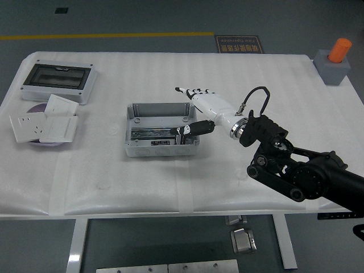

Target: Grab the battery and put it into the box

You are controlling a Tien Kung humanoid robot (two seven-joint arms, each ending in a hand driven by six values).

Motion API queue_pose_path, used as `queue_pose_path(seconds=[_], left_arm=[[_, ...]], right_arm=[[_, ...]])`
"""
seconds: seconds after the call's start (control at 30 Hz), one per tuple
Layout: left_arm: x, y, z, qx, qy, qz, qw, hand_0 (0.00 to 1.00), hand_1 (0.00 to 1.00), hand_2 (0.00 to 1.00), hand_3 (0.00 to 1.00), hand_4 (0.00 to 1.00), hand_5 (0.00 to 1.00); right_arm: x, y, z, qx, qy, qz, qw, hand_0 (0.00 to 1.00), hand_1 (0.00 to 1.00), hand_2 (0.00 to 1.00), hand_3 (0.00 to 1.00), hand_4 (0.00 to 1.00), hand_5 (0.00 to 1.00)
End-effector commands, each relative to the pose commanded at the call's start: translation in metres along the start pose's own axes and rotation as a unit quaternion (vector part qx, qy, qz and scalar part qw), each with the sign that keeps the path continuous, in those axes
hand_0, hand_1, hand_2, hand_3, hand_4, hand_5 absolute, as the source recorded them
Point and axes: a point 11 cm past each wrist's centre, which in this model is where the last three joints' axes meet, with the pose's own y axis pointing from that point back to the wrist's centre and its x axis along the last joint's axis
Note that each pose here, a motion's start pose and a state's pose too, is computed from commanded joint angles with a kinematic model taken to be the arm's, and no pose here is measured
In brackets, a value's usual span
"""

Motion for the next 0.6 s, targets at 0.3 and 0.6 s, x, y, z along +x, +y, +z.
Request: queue_pose_path(seconds=[0.3,0.6], left_arm=[[-0.001,-0.001,-0.005,0.005,0.005,0.0,1.0,0.607,0.632,0.392,0.459,0.444,0.459],[-0.005,-0.003,-0.019,0.026,0.006,-0.005,1.0,0.607,0.632,0.391,0.459,0.445,0.456]], right_arm=[[0.047,0.026,0.066,-0.061,-0.075,0.083,0.992,0.998,0.917,0.975,0.998,0.998,0.712],[0.091,0.076,0.114,-0.081,-0.203,0.18,0.959,0.961,0.817,0.856,0.997,0.998,0.659]])
